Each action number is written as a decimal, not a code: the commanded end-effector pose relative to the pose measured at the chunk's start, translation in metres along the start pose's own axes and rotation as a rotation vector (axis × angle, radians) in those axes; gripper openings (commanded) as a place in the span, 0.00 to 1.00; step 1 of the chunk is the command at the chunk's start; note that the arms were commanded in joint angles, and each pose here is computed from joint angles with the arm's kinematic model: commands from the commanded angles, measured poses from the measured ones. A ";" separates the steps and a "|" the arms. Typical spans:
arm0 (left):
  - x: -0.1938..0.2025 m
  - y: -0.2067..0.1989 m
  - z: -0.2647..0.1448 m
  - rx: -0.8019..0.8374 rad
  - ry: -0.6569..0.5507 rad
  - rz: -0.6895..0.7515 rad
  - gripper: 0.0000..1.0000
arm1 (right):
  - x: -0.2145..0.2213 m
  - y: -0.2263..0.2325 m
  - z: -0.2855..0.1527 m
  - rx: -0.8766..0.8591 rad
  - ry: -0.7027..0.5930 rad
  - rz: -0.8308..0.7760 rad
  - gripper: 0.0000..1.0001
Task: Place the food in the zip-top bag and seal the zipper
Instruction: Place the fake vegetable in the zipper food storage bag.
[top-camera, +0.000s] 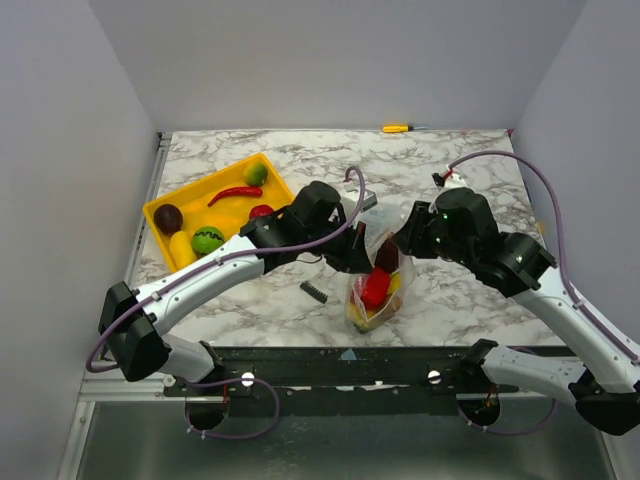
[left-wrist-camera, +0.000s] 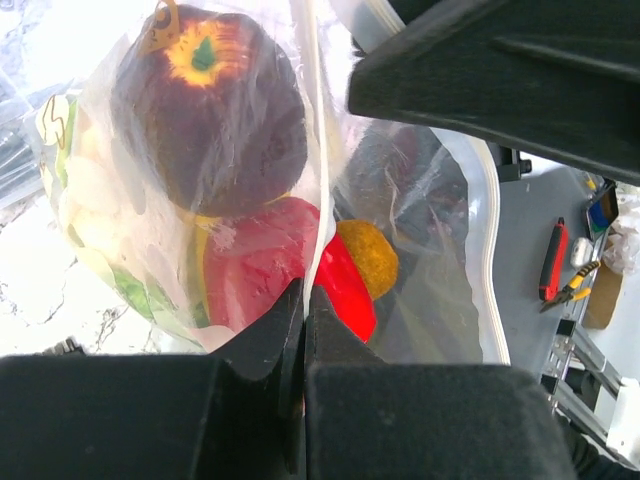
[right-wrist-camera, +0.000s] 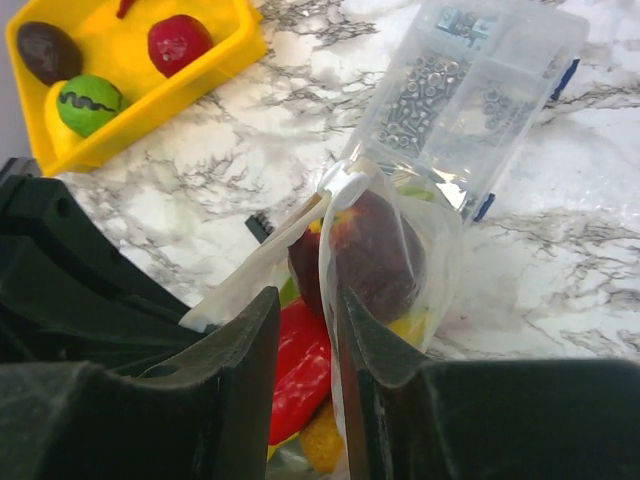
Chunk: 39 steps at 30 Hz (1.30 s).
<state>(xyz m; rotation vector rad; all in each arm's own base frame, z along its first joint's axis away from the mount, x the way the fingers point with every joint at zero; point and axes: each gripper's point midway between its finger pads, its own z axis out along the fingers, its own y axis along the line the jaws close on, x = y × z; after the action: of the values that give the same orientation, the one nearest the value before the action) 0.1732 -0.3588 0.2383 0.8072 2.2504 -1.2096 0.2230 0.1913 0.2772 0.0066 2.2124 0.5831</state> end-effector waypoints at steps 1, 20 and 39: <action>-0.012 -0.016 -0.008 0.057 -0.022 0.069 0.00 | 0.002 -0.014 -0.003 0.067 0.033 -0.110 0.33; -0.030 -0.044 -0.008 0.071 -0.129 0.016 0.61 | -0.017 0.029 -0.010 -0.088 -0.038 0.303 0.01; -0.024 -0.048 -0.007 -0.039 -0.176 0.035 0.42 | -0.014 0.030 -0.005 -0.139 -0.067 0.182 0.01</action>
<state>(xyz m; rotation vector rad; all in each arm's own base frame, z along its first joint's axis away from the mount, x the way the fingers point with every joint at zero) 0.1605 -0.3857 0.2675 0.7051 2.1620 -1.1509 0.2206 0.2043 0.2847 0.3158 2.1969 0.7852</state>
